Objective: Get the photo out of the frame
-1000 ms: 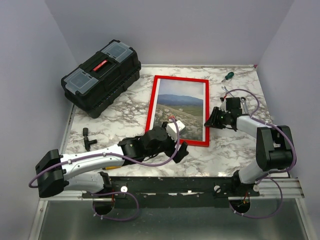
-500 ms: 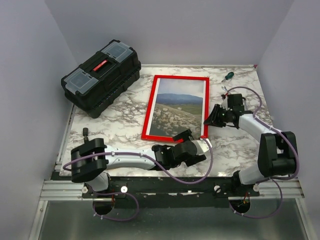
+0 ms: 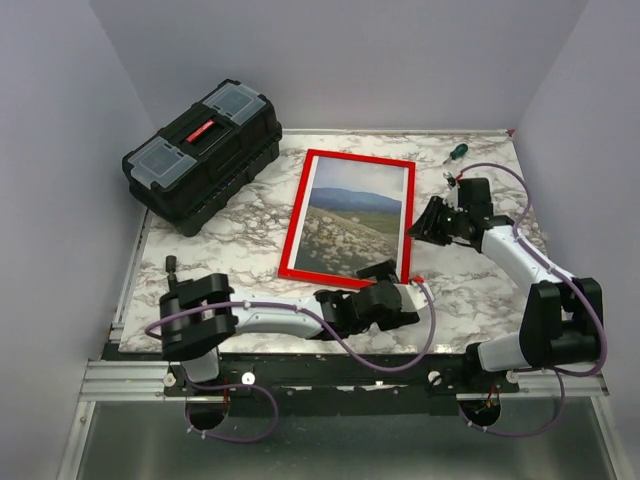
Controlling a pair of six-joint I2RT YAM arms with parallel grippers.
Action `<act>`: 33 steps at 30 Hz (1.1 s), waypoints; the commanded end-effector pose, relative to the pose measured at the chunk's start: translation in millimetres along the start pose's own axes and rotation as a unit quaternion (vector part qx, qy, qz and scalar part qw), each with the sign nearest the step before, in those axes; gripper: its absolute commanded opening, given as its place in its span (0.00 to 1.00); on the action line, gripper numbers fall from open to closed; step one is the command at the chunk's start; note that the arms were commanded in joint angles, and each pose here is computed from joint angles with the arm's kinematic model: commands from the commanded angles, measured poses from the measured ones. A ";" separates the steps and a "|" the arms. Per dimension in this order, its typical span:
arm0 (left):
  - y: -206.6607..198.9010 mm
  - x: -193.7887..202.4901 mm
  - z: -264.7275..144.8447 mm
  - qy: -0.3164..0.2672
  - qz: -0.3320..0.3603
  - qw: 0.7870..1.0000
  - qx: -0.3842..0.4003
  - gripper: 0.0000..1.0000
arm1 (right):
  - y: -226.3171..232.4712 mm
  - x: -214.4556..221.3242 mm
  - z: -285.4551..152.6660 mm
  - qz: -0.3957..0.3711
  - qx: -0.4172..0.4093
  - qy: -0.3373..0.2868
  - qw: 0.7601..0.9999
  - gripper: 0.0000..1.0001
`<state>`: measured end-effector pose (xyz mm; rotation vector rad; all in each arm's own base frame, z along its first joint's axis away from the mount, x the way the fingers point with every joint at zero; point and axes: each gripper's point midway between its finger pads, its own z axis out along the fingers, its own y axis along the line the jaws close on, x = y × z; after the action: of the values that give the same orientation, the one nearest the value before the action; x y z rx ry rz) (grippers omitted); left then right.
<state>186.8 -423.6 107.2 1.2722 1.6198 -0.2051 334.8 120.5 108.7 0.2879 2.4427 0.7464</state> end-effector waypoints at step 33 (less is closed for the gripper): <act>7.2 -9.1 -100.0 -0.051 -0.234 0.962 0.131 0.99 | -53.1 55.3 53.4 -0.057 0.193 0.007 0.979 0.27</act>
<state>135.7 -354.2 158.8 1.0136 1.8246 -0.7543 318.7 119.9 26.1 0.2638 2.5845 0.2159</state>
